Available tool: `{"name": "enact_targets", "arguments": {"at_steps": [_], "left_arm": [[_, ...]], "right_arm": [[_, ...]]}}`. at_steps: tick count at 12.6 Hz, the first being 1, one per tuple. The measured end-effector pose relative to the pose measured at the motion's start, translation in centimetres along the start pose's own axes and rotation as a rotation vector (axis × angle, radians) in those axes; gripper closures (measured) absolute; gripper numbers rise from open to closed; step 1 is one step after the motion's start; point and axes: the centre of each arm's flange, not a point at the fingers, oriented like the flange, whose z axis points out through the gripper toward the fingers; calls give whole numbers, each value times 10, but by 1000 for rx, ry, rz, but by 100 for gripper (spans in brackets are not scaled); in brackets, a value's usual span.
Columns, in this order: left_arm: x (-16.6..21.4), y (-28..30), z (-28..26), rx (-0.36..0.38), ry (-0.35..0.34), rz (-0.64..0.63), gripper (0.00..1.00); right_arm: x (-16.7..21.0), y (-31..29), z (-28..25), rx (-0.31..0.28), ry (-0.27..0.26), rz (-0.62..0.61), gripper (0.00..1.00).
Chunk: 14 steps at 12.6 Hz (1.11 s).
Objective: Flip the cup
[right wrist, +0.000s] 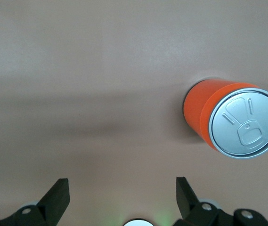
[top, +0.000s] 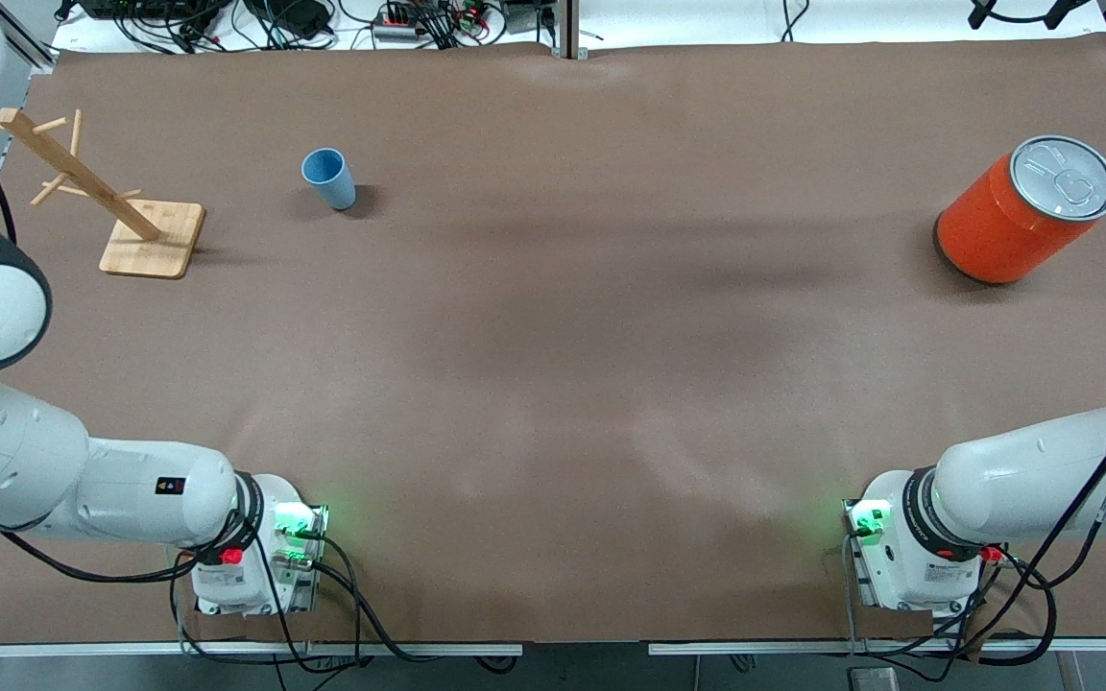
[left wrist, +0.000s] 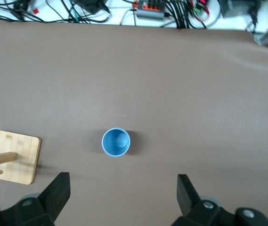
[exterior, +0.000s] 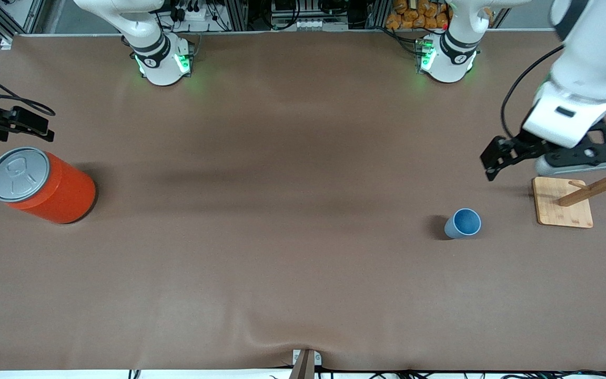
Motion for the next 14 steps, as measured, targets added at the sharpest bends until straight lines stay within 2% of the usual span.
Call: {"name": "enact_targets", "arguments": {"at_steps": [2,4,6,11,14], "left_arm": [[-12,-22,-8,-24,-84,10,0],[-30,-27,-18,-17,-157,26,0],[-52,-28,-20,-4,-197,70,0],[-58,-76,-24,-6,-199,90,0],[-57,-79,-26,-7,-194,95,0]], "right_arm": [[0,0,0,0,1,0,0],[0,0,0,0,0,0,0],[0,0,0,0,0,0,0],[0,0,0,0,0,0,0],[0,0,0,0,0,0,0]]}}
